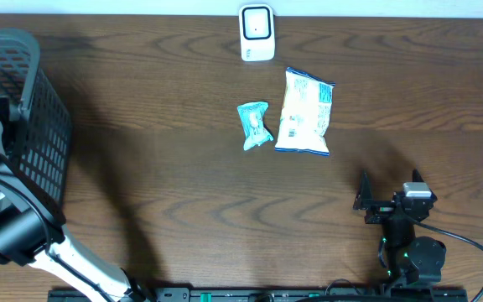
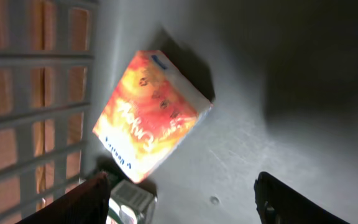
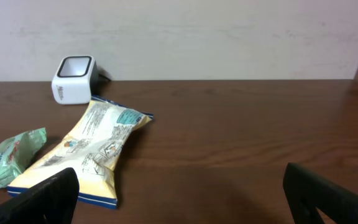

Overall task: Scan the item barcode
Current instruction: 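Reach the left gripper into the basket and grasp the orange tissue pack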

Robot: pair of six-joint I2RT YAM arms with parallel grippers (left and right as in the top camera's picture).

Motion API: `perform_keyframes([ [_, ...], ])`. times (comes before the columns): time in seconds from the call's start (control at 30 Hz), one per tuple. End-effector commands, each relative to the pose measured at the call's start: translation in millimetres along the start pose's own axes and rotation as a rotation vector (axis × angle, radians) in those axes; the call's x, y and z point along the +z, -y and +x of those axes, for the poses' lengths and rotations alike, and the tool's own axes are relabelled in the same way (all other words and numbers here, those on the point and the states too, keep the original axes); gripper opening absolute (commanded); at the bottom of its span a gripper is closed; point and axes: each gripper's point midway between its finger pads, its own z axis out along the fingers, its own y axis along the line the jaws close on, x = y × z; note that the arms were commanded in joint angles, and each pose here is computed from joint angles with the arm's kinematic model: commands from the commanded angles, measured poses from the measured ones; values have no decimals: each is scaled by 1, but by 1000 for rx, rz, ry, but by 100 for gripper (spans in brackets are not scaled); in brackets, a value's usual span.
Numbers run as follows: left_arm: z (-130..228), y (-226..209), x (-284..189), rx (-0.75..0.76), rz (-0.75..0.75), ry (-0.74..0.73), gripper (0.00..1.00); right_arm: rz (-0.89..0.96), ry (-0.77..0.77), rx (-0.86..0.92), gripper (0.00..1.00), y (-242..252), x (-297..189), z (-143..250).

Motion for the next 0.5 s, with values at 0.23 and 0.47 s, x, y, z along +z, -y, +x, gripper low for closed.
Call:
perform_keyframes([
  [0.23,22,-21,32,38,1,-53,67,6,0,10,99,1,0,1],
  [0.47,17,-12,41,30,31,-14,63,6,0,10,99,1,0,1],
])
